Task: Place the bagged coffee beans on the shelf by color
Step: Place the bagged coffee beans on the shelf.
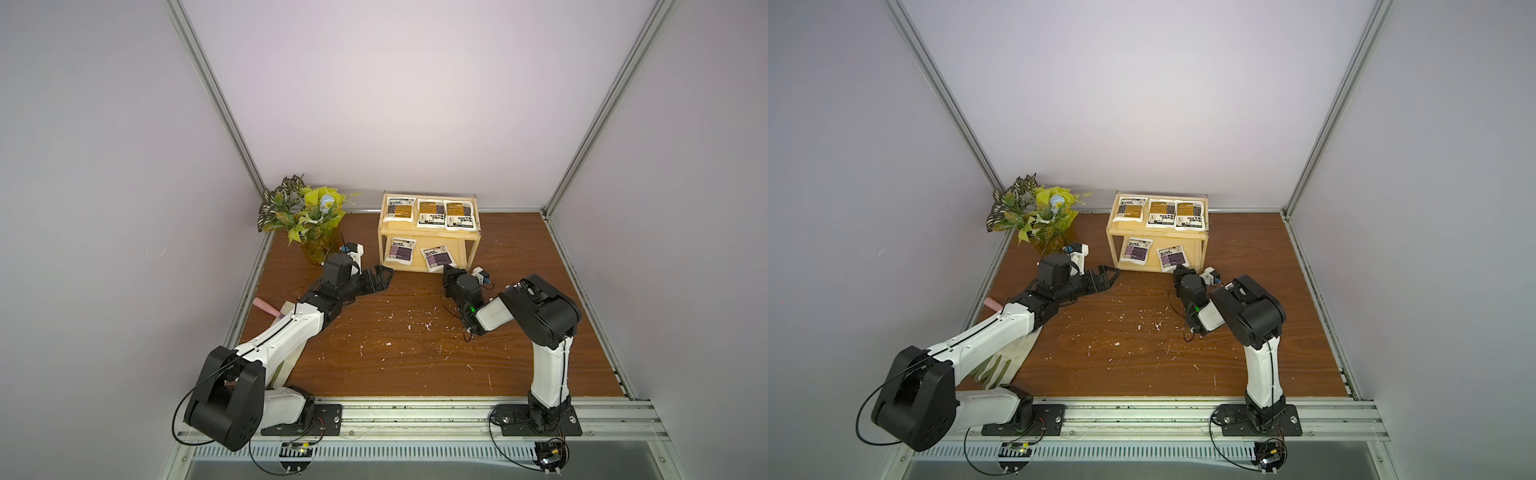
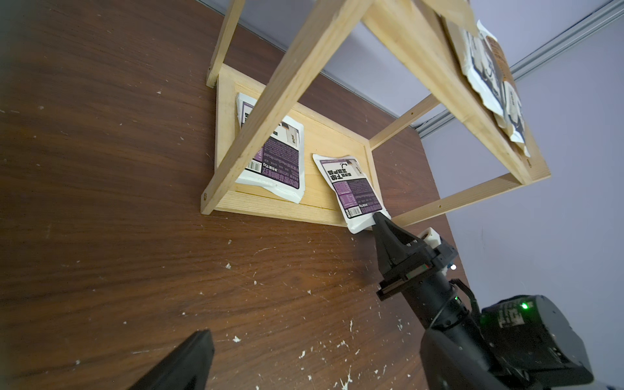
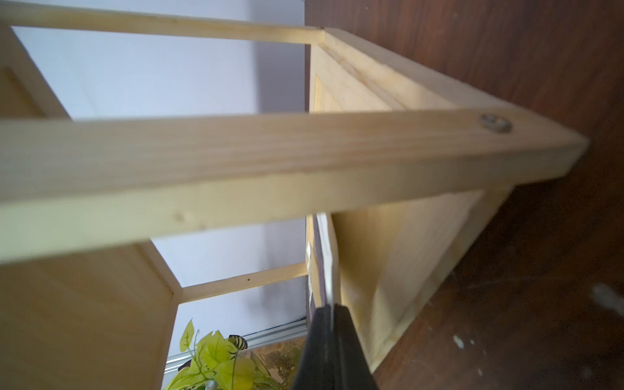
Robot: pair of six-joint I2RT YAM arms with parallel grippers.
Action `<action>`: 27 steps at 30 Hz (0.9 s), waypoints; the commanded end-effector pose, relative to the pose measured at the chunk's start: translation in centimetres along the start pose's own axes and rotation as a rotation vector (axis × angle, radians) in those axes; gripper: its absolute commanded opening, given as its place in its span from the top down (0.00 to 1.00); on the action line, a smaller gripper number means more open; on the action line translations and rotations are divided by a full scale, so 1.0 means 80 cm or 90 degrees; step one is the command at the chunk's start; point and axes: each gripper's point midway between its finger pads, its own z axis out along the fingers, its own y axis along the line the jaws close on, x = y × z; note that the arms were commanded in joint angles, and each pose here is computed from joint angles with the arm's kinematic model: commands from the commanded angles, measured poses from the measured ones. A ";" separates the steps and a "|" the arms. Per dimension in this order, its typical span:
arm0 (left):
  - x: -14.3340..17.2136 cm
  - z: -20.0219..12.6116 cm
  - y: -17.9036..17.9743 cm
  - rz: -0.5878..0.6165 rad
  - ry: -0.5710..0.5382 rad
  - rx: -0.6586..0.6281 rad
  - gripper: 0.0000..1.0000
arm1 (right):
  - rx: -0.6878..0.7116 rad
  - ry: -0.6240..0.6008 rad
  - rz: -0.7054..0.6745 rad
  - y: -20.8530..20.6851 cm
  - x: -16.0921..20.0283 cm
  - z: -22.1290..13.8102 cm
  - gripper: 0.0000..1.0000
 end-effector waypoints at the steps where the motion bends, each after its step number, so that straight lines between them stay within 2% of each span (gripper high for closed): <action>1: 0.004 0.004 0.003 -0.005 0.004 0.006 0.00 | -0.014 -0.026 0.035 0.008 -0.001 0.010 0.97; 3: 0.006 0.005 0.004 -0.005 0.008 0.006 0.00 | -0.013 -0.028 0.045 0.007 0.001 0.015 0.97; 5: 0.006 0.005 0.004 -0.004 0.008 0.006 0.00 | -0.016 -0.026 0.051 0.007 0.003 0.021 0.92; 9: 0.007 0.006 0.004 -0.004 0.010 0.007 0.00 | -0.020 -0.001 0.046 0.014 0.014 0.025 0.64; 12: 0.006 0.006 0.003 -0.004 0.007 0.010 0.00 | -0.012 0.022 0.027 0.019 0.022 0.019 0.54; 17: 0.007 0.005 0.004 -0.007 0.004 0.011 0.00 | 0.016 0.068 -0.010 0.020 0.036 0.004 0.47; 27: 0.007 0.003 0.004 -0.007 0.000 0.011 0.00 | 0.016 0.161 -0.125 0.043 0.060 -0.015 0.47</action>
